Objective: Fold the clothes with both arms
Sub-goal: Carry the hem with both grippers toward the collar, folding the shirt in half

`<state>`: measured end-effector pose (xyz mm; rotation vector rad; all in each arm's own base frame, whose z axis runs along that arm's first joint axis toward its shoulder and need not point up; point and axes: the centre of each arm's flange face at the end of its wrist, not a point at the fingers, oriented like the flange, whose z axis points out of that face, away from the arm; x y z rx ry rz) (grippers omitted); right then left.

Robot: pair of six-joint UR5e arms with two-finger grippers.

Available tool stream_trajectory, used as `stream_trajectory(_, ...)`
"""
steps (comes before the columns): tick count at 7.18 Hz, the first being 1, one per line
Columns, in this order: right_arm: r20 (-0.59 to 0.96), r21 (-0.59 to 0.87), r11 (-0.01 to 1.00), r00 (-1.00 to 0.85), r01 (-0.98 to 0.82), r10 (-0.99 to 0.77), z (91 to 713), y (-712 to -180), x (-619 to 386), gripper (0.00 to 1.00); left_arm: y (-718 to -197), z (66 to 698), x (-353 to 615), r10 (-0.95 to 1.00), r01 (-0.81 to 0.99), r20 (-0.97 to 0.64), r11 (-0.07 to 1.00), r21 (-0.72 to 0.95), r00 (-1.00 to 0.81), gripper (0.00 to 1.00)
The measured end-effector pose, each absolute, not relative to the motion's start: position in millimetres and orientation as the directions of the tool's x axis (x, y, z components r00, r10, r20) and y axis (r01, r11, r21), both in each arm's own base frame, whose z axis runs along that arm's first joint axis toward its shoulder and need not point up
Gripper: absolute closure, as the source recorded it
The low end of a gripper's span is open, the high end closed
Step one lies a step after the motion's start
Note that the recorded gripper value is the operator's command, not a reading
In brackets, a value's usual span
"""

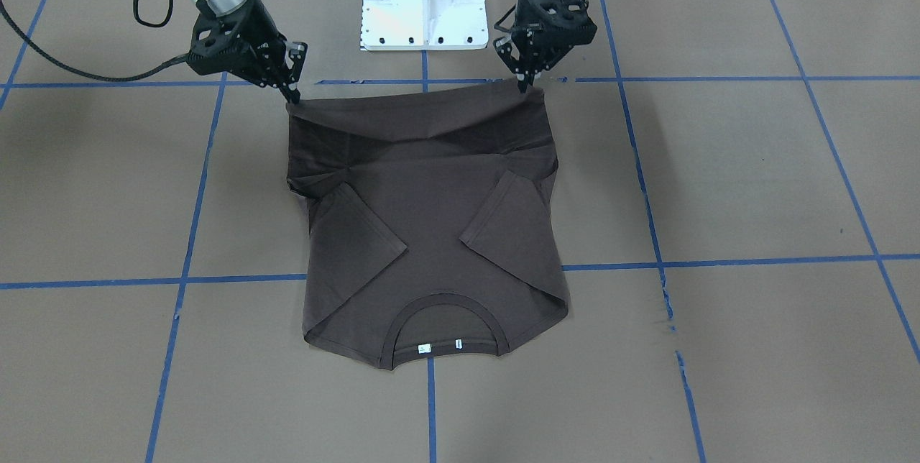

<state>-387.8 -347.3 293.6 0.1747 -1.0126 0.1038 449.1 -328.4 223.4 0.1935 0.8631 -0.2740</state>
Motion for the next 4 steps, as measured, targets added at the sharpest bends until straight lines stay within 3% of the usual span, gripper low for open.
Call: stream_trajectory(4,0.808,0.162,0.962,0.589,-0.219,-0.002,303,-493,-381,1.0,-438,273,450,-0.115,0.376,-0.767,0.91,0.173,0.632,1.0)
